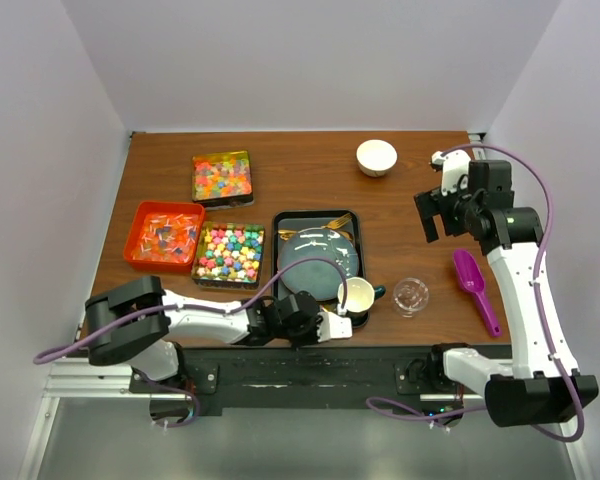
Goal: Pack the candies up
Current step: Move the storage box to the center of the board.
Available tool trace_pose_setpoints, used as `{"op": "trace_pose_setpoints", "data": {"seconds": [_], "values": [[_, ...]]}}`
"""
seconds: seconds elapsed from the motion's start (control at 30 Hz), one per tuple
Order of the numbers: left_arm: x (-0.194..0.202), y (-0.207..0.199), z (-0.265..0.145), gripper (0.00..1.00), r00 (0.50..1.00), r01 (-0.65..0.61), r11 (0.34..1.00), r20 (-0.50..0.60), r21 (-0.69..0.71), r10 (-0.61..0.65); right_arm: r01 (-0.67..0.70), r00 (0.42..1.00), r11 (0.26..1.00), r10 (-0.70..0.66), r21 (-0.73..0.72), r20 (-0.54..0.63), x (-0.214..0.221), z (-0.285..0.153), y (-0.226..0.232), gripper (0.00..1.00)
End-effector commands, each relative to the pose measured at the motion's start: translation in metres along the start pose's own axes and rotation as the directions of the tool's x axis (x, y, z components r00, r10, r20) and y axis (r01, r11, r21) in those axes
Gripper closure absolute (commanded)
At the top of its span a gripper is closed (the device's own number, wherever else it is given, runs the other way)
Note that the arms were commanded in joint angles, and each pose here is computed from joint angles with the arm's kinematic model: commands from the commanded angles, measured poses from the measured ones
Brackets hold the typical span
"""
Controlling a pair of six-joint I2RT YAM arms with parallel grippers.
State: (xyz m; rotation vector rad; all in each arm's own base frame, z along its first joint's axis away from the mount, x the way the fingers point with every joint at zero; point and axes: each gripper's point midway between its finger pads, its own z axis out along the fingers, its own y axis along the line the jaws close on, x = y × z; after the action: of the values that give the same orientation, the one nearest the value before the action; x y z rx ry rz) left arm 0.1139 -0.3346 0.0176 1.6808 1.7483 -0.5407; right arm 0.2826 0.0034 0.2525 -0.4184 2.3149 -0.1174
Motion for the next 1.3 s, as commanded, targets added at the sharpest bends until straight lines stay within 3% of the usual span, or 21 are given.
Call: {"op": "trace_pose_setpoints", "data": {"seconds": [0.0, 0.77, 1.0, 1.27], "values": [[-0.022, 0.039, 0.005, 1.00, 0.997, 0.049, 0.991, 0.071, -0.123, -0.040, -0.025, 0.998, 1.000, 0.025, -0.001, 0.057, -0.019, -0.006, -0.005, 0.01], [-0.064, 0.148, 0.044, 1.00, 0.976, 0.183, 0.940, 0.170, -0.288, -0.138, -0.005, 1.000, 1.000, 0.005, 0.006, -0.001, -0.011, 0.012, -0.009, 0.01], [-0.060, 0.193, 0.049, 1.00, 0.975, 0.199, 0.919, 0.161, -0.341, -0.152, -0.009, 1.000, 1.000, 0.008, -0.017, -0.021, -0.012, 0.018, -0.006, 0.01], [-0.044, 0.218, 0.038, 1.00, 0.978, 0.205, 0.903, 0.118, -0.378, -0.172, -0.028, 1.000, 0.998, 0.028, -0.049, 0.012, -0.031, 0.020, -0.004, 0.01]]}}
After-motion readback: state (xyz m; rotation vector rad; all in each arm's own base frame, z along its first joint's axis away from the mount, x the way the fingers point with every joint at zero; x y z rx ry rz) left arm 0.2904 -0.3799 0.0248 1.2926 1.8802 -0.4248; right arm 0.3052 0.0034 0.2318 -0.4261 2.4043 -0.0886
